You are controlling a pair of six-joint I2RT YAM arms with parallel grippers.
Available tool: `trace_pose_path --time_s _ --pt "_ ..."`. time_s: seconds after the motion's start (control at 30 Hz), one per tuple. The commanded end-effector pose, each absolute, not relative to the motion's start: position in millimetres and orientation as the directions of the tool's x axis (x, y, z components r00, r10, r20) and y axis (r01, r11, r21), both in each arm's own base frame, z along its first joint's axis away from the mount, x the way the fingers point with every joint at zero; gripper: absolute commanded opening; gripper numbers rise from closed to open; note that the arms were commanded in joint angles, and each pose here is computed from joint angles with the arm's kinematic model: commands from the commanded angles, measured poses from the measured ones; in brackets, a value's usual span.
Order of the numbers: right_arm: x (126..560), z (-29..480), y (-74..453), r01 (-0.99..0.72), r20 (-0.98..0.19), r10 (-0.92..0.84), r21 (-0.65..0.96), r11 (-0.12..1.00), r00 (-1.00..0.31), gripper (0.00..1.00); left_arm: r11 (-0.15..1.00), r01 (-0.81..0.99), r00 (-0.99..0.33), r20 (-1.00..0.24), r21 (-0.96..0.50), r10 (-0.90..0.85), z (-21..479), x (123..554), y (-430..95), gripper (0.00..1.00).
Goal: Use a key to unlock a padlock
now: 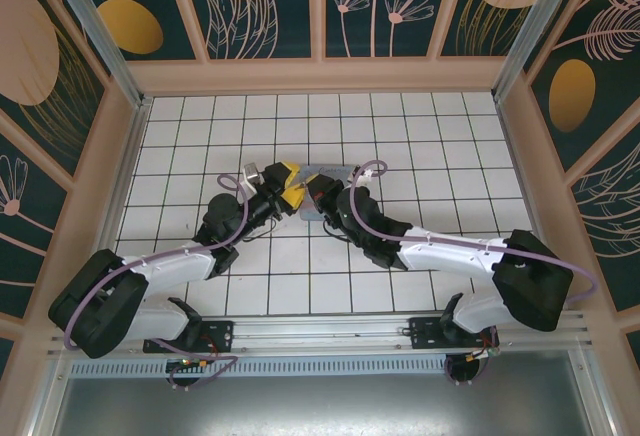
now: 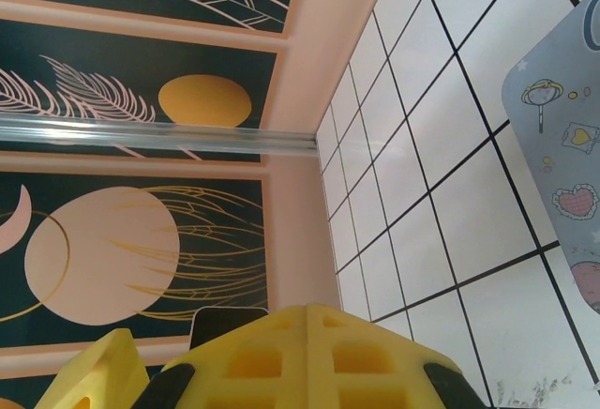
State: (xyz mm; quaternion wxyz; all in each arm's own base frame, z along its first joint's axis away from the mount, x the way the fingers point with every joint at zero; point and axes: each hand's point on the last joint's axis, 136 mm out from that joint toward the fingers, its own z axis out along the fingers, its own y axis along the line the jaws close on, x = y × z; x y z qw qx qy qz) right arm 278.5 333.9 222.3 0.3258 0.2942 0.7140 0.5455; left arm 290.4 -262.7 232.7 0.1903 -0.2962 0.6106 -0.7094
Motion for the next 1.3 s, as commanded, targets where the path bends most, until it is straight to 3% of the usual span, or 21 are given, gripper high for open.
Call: trace_pose_path --time_s 0.0,0.43,0.87,1.27 --pt "277 225 329 0.069 -0.130 0.791 0.975 0.213 -0.598 0.00 -0.194 -0.053 -0.752 0.167 -0.980 -0.638 241 287 -260 0.68" --pt "277 225 330 0.068 -0.127 0.789 0.976 0.209 -0.601 0.00 -0.166 -0.070 -0.746 0.163 -0.984 -0.646 230 287 -259 0.59" --pt "276 223 331 0.071 -0.126 0.788 0.975 0.211 -0.603 0.00 -0.146 -0.076 -0.741 0.154 -0.986 -0.654 226 287 -258 0.42" --pt "277 223 335 0.071 -0.124 0.784 0.975 0.210 -0.608 0.00 -0.133 -0.083 -0.735 0.151 -0.988 -0.661 222 287 -257 0.35"
